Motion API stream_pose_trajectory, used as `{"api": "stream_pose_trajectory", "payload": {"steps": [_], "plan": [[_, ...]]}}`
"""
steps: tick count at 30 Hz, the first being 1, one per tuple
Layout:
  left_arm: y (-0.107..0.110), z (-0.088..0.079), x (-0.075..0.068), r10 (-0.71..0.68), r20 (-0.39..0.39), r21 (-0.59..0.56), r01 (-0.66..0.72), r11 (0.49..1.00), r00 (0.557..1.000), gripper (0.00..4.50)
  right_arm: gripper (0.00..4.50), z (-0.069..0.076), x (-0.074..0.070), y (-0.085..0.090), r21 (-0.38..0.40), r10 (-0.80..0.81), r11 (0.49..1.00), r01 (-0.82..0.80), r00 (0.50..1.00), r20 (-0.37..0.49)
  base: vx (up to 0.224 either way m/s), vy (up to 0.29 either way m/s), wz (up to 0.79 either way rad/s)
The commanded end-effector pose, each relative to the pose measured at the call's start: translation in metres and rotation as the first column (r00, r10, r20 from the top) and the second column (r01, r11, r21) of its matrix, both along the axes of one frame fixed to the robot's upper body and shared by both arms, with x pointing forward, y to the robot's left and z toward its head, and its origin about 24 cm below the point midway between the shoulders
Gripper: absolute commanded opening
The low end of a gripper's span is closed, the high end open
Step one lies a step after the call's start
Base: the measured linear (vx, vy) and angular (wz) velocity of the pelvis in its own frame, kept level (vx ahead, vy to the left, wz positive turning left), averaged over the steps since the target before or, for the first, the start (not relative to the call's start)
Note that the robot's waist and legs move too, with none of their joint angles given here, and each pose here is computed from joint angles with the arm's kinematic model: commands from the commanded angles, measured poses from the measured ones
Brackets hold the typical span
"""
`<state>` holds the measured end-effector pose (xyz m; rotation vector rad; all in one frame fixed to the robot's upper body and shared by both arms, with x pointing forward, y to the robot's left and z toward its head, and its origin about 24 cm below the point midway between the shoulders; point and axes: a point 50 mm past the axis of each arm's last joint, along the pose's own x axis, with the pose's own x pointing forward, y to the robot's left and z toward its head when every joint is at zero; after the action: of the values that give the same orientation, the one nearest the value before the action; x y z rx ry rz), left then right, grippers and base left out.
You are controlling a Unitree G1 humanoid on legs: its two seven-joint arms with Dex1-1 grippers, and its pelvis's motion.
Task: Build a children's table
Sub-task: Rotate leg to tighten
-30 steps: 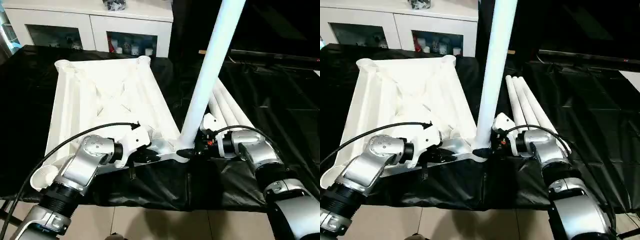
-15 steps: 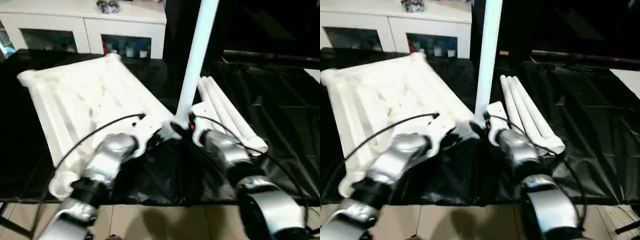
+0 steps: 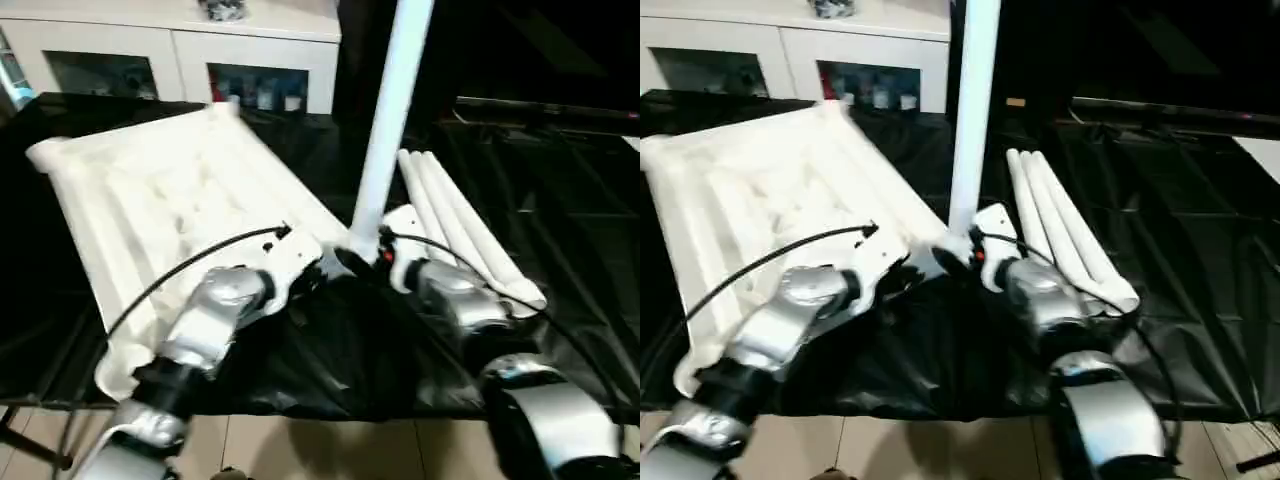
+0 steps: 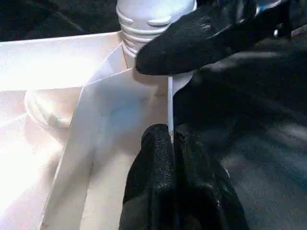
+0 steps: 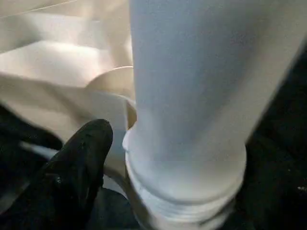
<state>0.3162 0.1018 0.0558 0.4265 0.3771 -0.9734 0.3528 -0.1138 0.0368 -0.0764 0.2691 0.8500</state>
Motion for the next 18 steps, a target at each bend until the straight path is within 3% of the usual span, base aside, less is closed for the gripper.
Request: {"api": "stream_pose_trajectory", "payload": {"steps": [1, 6, 11, 18], "plan": [[-0.021, 0.006, -0.01, -0.155, 0.022, -0.063, 0.156, 0.986, 0.988, 0.0, 3.97, 0.005, -0.005, 0.011, -0.011, 0.16, 0.987, -0.16, 0.987, 0.022, 0.0, 0.0, 0.0], [-0.01, 0.003, -0.019, -0.254, -0.012, -0.046, 0.253, 0.966, 0.967, 0.0, 3.97, 0.007, -0.011, -0.006, -0.037, 0.288, 0.957, -0.288, 0.958, -0.007, 0.0, 0.0, 0.0], [-0.005, 0.004, -0.024, -0.304, -0.037, -0.048, 0.302, 0.952, 0.952, 0.0, 3.97, 0.007, -0.017, -0.012, -0.055, 0.366, 0.928, -0.367, 0.93, -0.029, 0.0, 0.0, 0.0], [0.005, 0.004, -0.03, -0.365, -0.081, -0.037, 0.363, 0.931, 0.928, 0.0, 3.34, 0.007, -0.026, -0.013, -0.028, 0.462, 0.885, -0.464, 0.885, -0.058, 0.0, 0.0, 0.0]]}}
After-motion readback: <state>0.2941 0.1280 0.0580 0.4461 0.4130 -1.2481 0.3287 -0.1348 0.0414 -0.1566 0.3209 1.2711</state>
